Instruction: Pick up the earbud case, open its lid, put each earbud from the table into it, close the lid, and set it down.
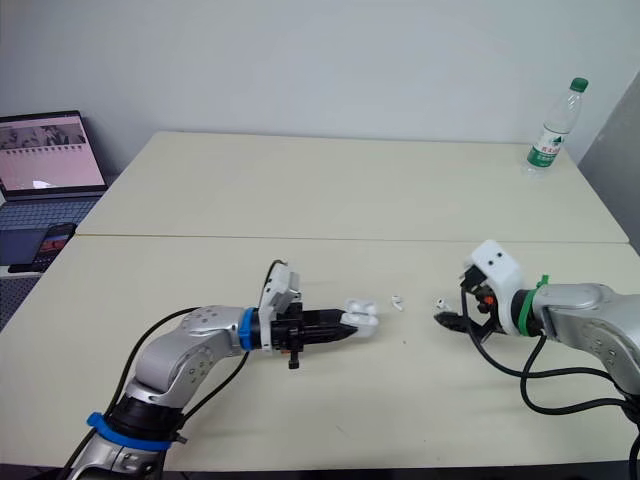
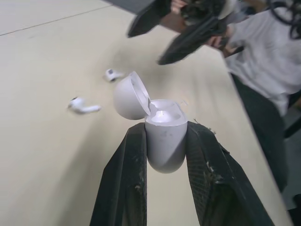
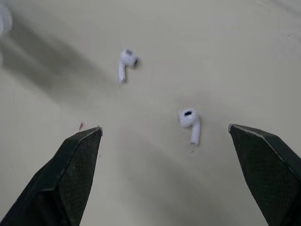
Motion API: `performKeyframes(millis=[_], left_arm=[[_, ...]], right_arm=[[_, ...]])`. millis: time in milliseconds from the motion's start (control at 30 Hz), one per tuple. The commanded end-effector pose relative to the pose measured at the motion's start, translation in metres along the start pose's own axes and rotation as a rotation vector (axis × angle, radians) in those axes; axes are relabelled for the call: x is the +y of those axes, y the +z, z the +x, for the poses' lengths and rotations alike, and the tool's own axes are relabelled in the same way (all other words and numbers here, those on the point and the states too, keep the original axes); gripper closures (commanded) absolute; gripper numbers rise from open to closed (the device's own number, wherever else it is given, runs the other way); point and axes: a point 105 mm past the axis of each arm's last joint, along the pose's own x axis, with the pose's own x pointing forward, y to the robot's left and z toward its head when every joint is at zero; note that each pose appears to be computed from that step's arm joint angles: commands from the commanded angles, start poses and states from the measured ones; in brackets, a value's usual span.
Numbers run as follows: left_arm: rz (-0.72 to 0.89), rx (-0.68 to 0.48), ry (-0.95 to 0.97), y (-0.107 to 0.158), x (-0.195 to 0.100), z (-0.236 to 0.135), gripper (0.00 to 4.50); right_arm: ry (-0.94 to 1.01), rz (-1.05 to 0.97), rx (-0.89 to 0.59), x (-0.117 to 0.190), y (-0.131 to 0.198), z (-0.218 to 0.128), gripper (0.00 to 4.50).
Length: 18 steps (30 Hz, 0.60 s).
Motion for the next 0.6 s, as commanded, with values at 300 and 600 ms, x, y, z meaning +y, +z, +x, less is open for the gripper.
performKeyframes(millis=[300, 600], left_arm=[[0.077, -0.074, 0.142, 0.013, 0.019, -0.032, 3.72], [0.086, -0.080, 0.168, 0.010, 0.025, -0.038, 3.72]], right_arm=[[0.011, -0.142, -0.006, 0.013, 0.045, 0.024, 0.00], [-0.016, -0.060, 0.030, 0.009, 0.055, 0.063, 0.00]])
